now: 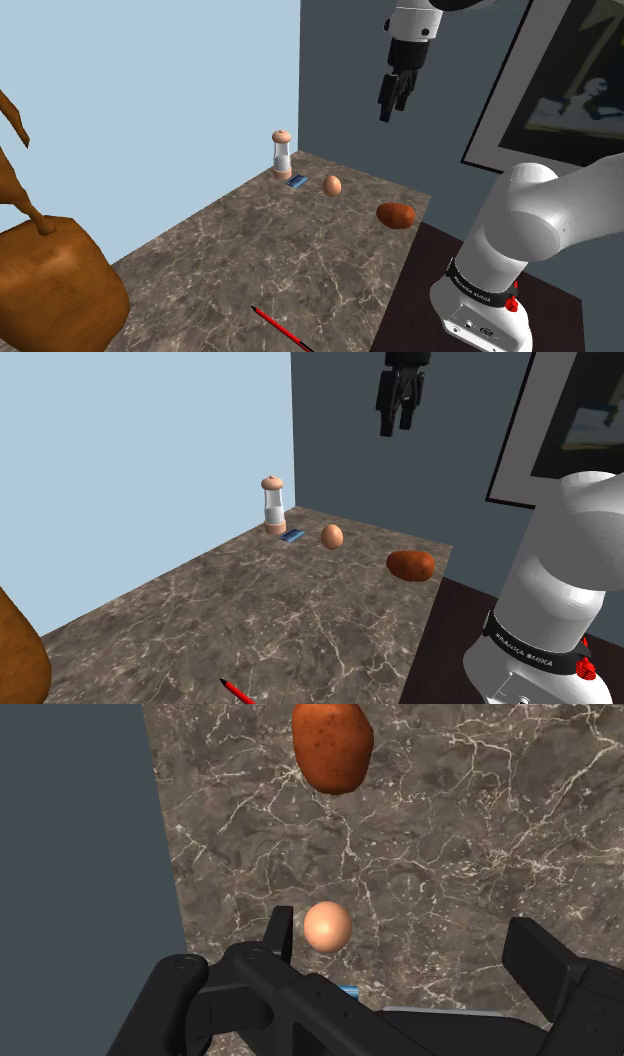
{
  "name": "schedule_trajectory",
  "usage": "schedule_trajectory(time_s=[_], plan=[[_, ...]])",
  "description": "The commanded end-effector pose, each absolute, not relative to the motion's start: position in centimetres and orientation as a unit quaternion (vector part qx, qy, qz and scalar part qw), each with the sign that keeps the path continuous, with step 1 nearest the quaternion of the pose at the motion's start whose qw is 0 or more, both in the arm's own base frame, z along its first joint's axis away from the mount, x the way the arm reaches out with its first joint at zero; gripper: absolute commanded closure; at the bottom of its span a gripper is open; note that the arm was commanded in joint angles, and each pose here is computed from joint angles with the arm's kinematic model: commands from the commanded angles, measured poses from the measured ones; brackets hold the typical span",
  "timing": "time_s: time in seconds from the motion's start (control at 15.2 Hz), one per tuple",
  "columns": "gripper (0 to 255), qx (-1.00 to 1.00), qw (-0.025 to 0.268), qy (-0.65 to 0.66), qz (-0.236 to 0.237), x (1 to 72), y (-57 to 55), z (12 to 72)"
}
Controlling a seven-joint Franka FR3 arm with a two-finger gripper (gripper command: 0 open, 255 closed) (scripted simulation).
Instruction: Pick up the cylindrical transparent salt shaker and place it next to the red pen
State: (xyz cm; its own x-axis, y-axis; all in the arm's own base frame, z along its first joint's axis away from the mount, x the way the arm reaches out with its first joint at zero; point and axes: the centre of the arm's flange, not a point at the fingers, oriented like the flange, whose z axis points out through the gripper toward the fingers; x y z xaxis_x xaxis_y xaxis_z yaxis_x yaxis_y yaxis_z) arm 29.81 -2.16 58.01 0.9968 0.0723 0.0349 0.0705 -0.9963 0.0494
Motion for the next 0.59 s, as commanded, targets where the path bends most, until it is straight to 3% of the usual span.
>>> schedule_trajectory(time_s=[0.0,0.53], plan=[[0,0.999,0.024,0.036,0.018,29.8,-2.2,58.0],[0,0.999,0.017,0.038,0.022,39.6,-2.4,54.4]])
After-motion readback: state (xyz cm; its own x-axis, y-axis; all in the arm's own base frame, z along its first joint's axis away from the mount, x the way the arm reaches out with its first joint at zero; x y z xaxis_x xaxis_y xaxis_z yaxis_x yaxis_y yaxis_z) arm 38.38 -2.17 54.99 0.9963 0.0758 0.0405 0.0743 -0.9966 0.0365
